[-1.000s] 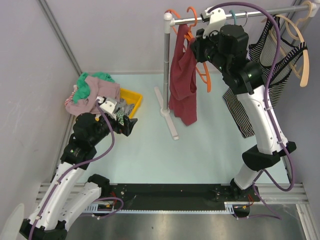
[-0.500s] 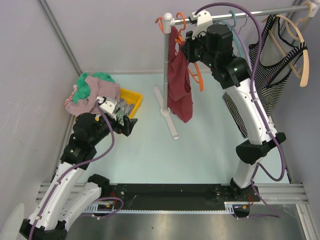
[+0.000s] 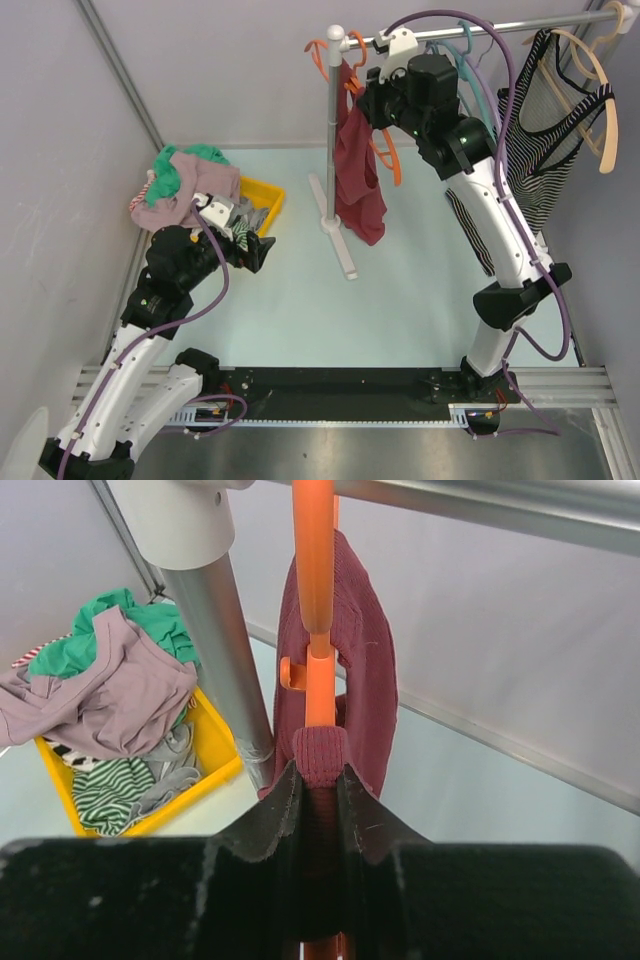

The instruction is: Place the tank top on the hanger

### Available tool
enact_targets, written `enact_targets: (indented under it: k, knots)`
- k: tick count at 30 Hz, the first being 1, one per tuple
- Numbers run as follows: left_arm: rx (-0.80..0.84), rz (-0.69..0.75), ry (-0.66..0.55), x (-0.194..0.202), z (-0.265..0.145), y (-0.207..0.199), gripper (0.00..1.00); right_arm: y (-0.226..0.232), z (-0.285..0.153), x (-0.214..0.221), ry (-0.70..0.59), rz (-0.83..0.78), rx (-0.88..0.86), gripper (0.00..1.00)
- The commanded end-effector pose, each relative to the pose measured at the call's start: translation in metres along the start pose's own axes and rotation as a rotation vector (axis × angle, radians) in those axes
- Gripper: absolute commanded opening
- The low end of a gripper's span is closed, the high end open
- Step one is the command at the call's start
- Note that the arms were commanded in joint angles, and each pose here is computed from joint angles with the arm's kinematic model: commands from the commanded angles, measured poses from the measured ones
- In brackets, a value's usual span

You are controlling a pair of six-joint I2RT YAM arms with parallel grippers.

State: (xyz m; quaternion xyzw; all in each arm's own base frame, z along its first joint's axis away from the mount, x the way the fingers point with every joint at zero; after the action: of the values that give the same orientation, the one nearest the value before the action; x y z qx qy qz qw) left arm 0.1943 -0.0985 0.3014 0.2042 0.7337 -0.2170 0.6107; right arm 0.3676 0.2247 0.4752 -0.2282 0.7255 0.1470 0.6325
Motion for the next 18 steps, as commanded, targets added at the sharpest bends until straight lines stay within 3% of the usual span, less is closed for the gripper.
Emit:
enact_targets:
  k: [1, 3, 4, 5, 7, 10, 11, 18]
  knots:
    - [0.014, -0.014, -0.024, -0.005, 0.000, -0.001, 0.99, 0.000, -0.021, -0.024, -0.094, 0.009, 0.011, 0.09]
    - [0.014, -0.014, -0.022, -0.004, 0.000, -0.001, 1.00, 0.000, -0.028, -0.028, -0.108, 0.008, 0.013, 0.21]
    - [0.013, -0.015, -0.024, -0.005, 0.000, -0.001, 0.99, 0.000, -0.031, -0.031, -0.115, 0.009, 0.015, 0.42]
    - [0.014, -0.014, -0.022, -0.004, 0.001, -0.001, 0.99, 0.000, -0.033, -0.032, -0.119, 0.007, 0.019, 0.52]
    - [0.016, -0.014, -0.021, -0.004, 0.001, -0.001, 0.99, -0.001, -0.039, -0.036, -0.133, 0.004, 0.025, 0.67]
    - [0.013, -0.014, -0.022, -0.004, 0.001, -0.001, 0.99, -0.001, -0.047, -0.040, -0.148, -0.002, 0.032, 0.79]
    - [0.011, -0.016, -0.021, -0.004, 0.001, -0.001, 1.00, -0.002, -0.049, -0.041, -0.149, -0.004, 0.039, 0.99]
    - [0.000, -0.016, -0.023, -0.004, 0.001, 0.000, 0.99, -0.004, -0.075, -0.038, -0.170, -0.006, 0.113, 1.00]
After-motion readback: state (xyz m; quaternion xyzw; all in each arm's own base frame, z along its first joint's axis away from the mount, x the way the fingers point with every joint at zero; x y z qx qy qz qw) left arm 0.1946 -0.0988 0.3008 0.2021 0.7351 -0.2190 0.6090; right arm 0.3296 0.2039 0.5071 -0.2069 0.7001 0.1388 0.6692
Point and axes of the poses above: each gripper's point midway between its finger pads, its own z axis out along the fingers, its own y axis along the line the jaws close on, x = y × z, the point moved 7 cm from there along -z, back along the fingers, and after that the axes turned 5 degrees about -z, right-handed, at the moved point
